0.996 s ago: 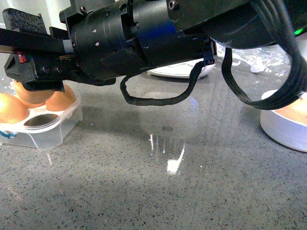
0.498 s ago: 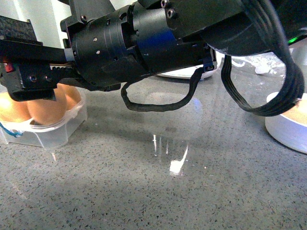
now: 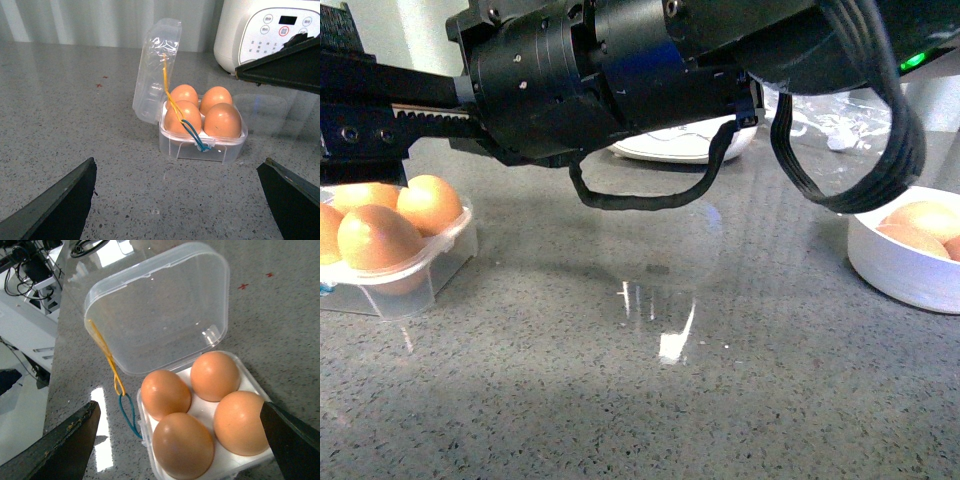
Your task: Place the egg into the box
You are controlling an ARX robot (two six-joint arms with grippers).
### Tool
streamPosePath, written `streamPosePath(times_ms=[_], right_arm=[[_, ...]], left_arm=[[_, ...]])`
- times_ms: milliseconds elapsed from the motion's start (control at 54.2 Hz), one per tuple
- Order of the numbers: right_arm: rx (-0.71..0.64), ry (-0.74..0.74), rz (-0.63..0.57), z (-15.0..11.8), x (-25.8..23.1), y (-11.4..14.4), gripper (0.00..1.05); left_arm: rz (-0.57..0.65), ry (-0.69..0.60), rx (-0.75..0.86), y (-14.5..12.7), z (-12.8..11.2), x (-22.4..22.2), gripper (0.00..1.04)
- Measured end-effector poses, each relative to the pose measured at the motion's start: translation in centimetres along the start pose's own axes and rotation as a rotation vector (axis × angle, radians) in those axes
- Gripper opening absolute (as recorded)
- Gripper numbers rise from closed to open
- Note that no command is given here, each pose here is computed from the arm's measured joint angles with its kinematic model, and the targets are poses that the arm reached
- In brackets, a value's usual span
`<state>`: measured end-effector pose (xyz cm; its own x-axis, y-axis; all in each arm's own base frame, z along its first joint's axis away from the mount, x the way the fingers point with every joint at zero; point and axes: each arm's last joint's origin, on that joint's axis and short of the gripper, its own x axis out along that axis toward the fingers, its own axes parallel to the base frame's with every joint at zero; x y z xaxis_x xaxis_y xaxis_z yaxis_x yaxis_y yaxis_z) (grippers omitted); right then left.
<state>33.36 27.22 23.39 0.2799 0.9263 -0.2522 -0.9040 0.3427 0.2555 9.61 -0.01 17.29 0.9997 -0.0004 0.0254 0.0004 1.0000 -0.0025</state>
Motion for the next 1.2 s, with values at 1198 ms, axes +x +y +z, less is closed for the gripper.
streamPosePath(times_ms=[1198], right_arm=[[-0.045,-0.353,-1.213,-11.9,-33.9,8.0,0.59]], left_arm=[[0.000,0.000,0.000,0.0,0.0,0.0,0.98]])
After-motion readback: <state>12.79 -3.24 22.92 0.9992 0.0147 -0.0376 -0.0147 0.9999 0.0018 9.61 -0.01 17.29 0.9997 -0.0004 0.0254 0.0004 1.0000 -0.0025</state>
